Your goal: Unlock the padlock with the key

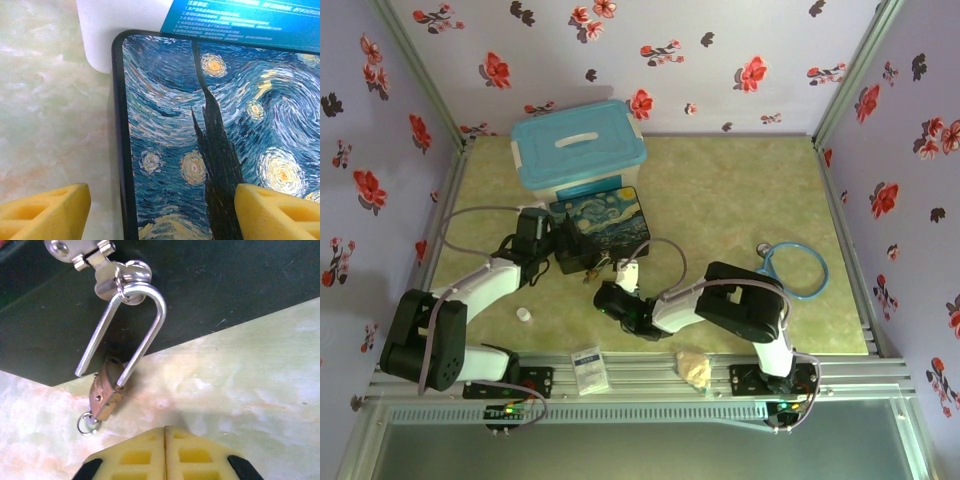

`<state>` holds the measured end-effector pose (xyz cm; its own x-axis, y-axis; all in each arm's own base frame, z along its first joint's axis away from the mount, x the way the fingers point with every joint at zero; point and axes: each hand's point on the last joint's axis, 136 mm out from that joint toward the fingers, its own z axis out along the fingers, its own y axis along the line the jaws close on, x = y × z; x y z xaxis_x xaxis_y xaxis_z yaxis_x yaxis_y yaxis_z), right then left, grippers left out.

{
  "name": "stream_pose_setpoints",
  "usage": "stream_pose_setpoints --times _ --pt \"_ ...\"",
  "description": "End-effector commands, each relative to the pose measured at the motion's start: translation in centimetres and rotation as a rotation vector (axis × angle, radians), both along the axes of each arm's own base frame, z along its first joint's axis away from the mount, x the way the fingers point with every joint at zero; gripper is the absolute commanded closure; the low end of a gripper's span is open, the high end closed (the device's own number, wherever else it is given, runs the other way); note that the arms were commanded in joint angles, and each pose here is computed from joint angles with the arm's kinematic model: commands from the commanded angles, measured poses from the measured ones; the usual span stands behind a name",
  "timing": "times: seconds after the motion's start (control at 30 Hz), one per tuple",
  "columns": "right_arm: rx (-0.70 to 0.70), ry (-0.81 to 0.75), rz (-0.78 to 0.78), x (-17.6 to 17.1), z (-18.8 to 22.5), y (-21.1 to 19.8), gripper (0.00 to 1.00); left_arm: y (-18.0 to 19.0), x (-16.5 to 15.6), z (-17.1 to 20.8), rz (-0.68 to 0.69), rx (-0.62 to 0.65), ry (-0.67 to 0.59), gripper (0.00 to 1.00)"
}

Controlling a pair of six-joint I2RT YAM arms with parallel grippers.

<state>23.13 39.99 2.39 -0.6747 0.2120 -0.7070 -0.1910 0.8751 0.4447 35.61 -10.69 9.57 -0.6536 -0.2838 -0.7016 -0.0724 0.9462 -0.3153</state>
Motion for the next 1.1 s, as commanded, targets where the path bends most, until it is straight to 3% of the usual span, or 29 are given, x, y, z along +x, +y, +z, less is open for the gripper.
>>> stream_pose_setpoints --times 0.0,0.03,0.07,0.3,0.57,0.7,0.9,0.97,1.07 --pt "-0.093 -0.016 0.019 0.2 0.8 -0.9 0.72 0.6 0.2 0.0 0.003 0.035 -0.007 0.24" --pt "-0.108 -0.021 0.031 0.2 1.1 -0.6 0.58 0.6 0.2 0.1 0.002 0.035 -0.007 0.24" --pt "-0.117 -0.026 0.045 0.3 1.4 -0.1 0.55 0.6 0.2 0.3 0.001 0.033 -0.009 0.23" --pt "-0.318 -0.050 0.021 1.5 1.3 2.3 0.48 0.4 0.3 0.6 -0.011 0.025 -0.011 0.22" --pt "-0.423 -0.019 -0.093 2.4 -0.8 0.1 0.48 0.3 -0.1 0.5 -0.021 0.020 -0.010 0.22" --pt "-0.406 0.019 -0.117 2.5 -2.2 -0.6 0.50 0.3 -0.1 0.3 -0.019 0.015 -0.010 0.22" --pt "-0.159 -0.013 -0.094 2.9 -2.3 -0.7 0.53 0.3 -0.2 -0.1 -0.018 0.017 -0.003 0.22" --pt "-0.107 -0.060 -0.059 2.8 -1.1 -0.5 0.71 0.3 -0.2 -0.2 -0.021 0.021 0.000 0.23" --pt "-0.157 -0.065 -0.102 2.7 -0.3 -2.5 0.80 0.4 -0.1 -0.6 -0.023 0.030 0.010 0.24"
